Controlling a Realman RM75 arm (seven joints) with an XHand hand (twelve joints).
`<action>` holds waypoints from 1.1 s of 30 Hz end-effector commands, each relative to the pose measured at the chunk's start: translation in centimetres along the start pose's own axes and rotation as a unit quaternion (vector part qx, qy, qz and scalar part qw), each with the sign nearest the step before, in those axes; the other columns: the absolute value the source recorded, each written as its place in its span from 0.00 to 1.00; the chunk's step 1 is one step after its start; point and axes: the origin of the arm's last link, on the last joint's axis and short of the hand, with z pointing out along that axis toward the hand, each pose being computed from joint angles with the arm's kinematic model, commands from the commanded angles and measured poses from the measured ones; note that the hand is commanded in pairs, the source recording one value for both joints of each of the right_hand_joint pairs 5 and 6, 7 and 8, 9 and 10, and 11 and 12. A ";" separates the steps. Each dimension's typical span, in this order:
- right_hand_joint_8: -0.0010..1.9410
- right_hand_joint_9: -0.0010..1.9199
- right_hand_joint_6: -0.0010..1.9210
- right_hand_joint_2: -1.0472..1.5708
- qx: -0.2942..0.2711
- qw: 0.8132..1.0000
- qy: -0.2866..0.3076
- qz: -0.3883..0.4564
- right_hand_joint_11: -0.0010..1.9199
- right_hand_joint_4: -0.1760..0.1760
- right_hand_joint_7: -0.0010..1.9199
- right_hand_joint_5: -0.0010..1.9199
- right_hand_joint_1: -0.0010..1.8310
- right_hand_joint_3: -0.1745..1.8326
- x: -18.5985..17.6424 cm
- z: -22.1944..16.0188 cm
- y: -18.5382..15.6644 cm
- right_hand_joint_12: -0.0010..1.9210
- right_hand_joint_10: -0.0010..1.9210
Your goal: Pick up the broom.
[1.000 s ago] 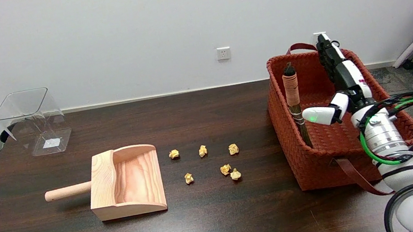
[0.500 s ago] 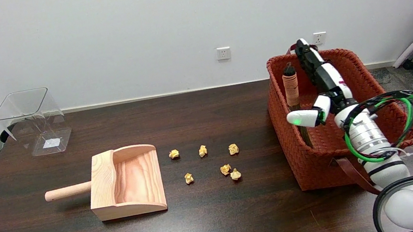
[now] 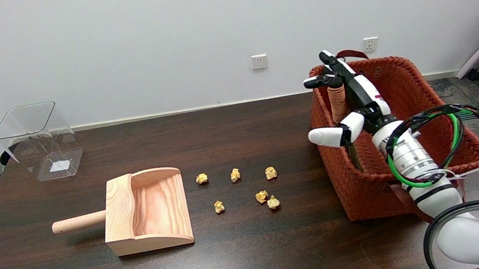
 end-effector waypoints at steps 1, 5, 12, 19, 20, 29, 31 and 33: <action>0.39 0.06 0.06 0.23 0.009 1.000 -0.018 0.012 0.06 0.50 0.39 0.06 0.65 0.56 -1.5 0.5 -0.7 0.06 0.06; 0.49 0.10 0.10 0.25 0.011 1.000 -0.017 0.012 0.10 0.50 0.49 0.10 0.65 0.55 -1.4 0.6 -0.8 0.10 0.10; 0.77 0.41 0.41 0.33 0.014 1.000 -0.014 0.012 0.41 0.50 0.78 0.41 0.62 0.60 -1.3 0.8 -0.9 0.41 0.41; 0.99 0.76 0.76 0.43 0.015 1.000 -0.012 0.012 0.76 0.50 1.00 0.76 0.59 0.55 -1.2 0.9 -1.0 0.76 0.76; 0.99 0.85 0.85 0.44 0.015 1.000 -0.011 0.011 0.85 0.50 1.00 0.85 0.59 0.55 -1.1 0.9 -1.0 0.85 0.85; 0.99 1.00 1.00 0.18 0.021 0.999 0.001 -0.041 1.00 0.50 1.00 1.00 0.64 0.62 -0.7 1.0 -1.2 1.00 1.00; 0.99 1.00 1.00 0.17 0.022 0.999 0.004 -0.047 1.00 0.50 1.00 1.00 0.65 0.61 -0.6 1.0 -1.3 1.00 1.00; 0.99 1.00 1.00 0.21 0.023 0.999 0.009 -0.047 1.00 0.50 1.00 1.00 0.67 0.57 -0.5 1.0 -1.3 1.00 1.00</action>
